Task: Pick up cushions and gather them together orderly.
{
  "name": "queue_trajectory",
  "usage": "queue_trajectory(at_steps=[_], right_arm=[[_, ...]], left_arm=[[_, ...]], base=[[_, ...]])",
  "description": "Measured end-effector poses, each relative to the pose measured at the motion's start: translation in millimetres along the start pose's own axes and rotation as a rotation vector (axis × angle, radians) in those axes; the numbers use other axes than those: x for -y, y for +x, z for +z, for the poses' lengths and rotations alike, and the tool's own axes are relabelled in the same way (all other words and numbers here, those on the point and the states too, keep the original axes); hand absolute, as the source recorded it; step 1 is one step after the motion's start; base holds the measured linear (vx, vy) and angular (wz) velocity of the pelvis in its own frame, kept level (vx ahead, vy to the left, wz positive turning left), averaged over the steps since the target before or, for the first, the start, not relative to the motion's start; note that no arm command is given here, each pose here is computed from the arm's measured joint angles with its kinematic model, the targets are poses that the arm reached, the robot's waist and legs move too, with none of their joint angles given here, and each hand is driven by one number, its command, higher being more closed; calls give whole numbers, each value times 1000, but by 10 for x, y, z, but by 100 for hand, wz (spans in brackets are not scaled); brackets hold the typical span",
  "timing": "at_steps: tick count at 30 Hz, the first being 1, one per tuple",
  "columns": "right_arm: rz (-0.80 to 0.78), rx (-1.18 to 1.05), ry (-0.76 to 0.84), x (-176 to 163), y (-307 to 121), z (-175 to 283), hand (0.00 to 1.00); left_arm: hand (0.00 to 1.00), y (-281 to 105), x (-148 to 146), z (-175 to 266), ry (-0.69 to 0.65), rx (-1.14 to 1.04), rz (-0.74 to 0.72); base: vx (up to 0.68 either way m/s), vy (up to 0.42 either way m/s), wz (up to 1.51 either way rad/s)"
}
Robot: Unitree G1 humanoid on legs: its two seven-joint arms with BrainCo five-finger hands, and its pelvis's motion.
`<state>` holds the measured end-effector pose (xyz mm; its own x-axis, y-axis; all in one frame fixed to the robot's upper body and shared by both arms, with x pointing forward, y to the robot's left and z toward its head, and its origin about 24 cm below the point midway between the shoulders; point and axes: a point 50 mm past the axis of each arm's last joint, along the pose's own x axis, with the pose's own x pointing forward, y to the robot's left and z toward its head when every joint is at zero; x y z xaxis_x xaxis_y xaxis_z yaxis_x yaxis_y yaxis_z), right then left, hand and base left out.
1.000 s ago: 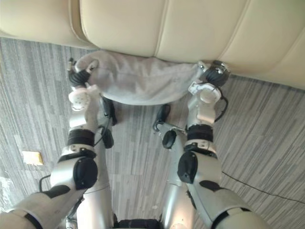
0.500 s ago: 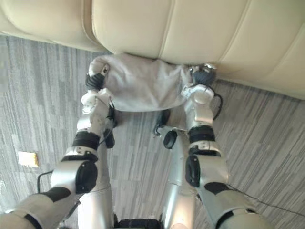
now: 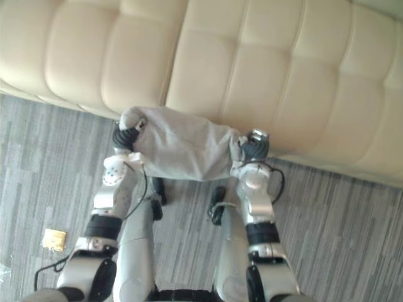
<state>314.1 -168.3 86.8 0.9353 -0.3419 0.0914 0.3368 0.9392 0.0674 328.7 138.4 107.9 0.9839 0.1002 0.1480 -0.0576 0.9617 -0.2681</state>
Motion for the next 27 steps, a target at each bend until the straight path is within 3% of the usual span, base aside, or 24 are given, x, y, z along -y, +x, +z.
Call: queue_trajectory(at_steps=[10, 27], right_arm=[[131, -205, -96, 181, -741, -641, 100], [159, -147, -116, 271, -845, -554, 100]], left_arm=[[100, -744, -336, -491, 48, -169, 72], [100, -1182, -437, -663, 29, -260, 128]], base=[[248, -32, 4], [80, 34, 21]])
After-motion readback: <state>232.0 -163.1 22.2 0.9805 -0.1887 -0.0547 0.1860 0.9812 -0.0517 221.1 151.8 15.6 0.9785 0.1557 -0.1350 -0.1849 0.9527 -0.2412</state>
